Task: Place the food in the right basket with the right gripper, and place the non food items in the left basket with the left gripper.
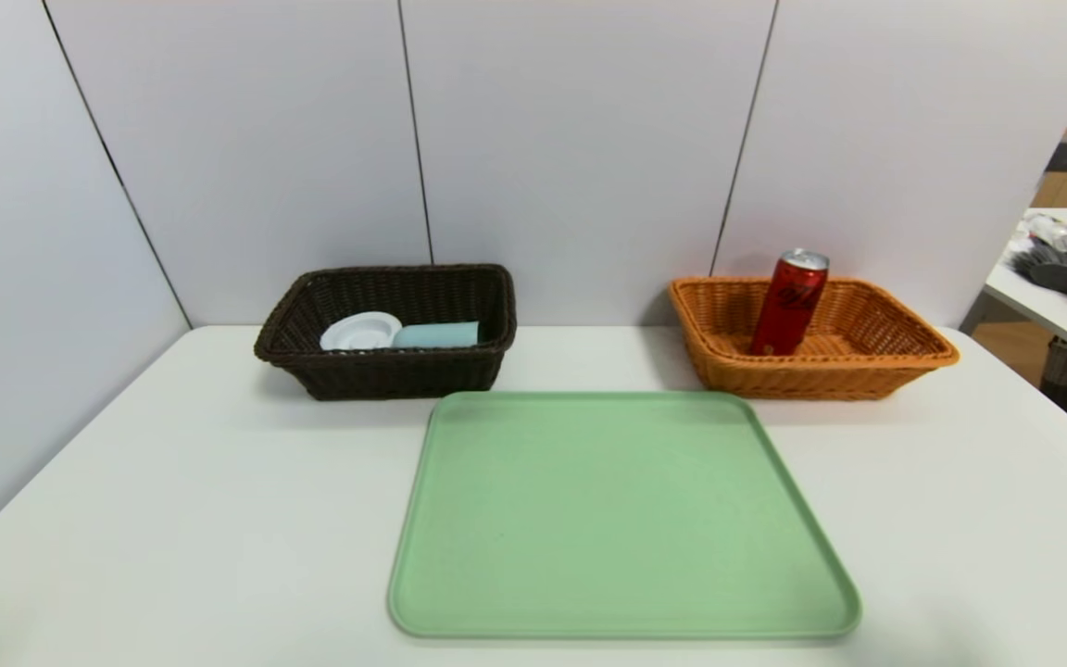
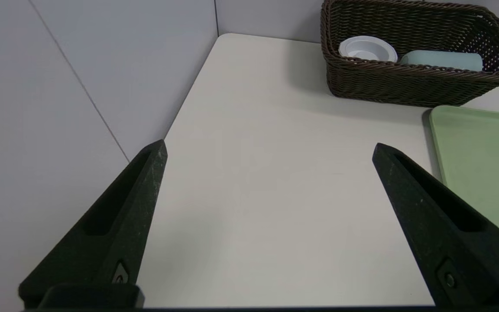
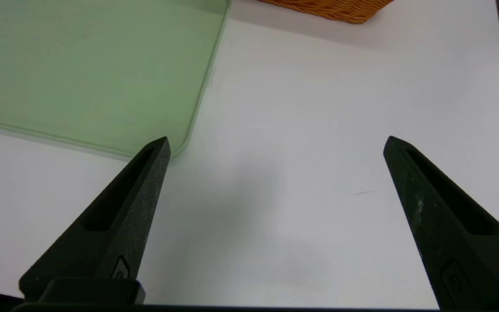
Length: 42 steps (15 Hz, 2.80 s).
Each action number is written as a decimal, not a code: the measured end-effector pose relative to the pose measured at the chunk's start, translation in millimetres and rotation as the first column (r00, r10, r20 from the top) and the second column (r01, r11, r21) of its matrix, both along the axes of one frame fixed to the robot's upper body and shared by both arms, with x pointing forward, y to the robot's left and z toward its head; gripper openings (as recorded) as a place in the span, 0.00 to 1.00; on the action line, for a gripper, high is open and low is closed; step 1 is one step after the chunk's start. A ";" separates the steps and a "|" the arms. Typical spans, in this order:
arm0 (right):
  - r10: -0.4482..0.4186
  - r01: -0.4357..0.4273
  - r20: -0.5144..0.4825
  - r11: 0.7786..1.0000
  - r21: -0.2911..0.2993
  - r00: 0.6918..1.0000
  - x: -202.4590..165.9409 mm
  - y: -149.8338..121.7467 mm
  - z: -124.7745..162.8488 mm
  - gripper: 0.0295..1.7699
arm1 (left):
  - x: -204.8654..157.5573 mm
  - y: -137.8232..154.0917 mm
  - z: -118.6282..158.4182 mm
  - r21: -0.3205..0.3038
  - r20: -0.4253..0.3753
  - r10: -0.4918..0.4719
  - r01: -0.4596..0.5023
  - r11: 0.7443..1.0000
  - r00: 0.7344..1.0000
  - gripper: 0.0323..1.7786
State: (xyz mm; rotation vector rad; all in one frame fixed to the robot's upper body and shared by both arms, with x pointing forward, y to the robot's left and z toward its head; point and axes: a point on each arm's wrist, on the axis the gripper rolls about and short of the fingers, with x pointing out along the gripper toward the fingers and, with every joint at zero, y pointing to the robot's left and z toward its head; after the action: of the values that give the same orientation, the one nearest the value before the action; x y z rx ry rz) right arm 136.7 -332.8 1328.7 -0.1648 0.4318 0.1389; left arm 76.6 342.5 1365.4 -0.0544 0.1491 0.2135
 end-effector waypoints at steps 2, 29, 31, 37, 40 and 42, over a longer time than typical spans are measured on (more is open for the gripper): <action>-0.006 0.006 0.035 1.000 0.003 0.999 -15.2 -1.1 -6.0 0.96 | -15.2 1.5 -18.1 -0.003 0.026 0.008 -0.008 1.000 1.000 0.95; -0.060 0.051 0.531 0.998 0.032 0.845 -88.9 -3.0 -95.7 0.96 | -42.2 -4.0 -123.3 0.157 0.187 -0.045 0.016 0.988 0.981 0.95; -0.056 0.044 0.603 0.998 0.035 0.795 -76.6 -2.8 -110.6 0.96 | -27.5 -4.2 -135.8 0.187 0.249 -0.051 0.003 0.982 0.967 0.95; -0.082 0.062 0.510 0.997 0.056 0.857 -68.2 -3.1 -136.2 0.96 | -9.2 -6.5 -166.7 0.197 0.264 -0.144 0.093 0.976 0.954 0.95; -0.088 0.062 0.415 0.995 0.076 0.906 -67.7 -3.0 -146.9 0.96 | -7.7 -8.8 -179.2 0.169 0.156 -0.239 0.213 0.962 0.958 0.95; -0.115 0.066 0.407 0.989 0.134 0.906 -67.7 -3.1 -146.9 0.96 | -7.6 -9.0 -182.9 0.125 0.130 -0.245 0.230 0.965 0.961 0.95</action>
State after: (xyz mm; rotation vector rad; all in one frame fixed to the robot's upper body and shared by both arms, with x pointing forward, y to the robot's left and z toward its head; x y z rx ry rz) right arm 69.0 -335.9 1181.8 -0.0546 0.0050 0.0342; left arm 69.0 333.5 1182.5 0.0566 -0.0015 -0.0234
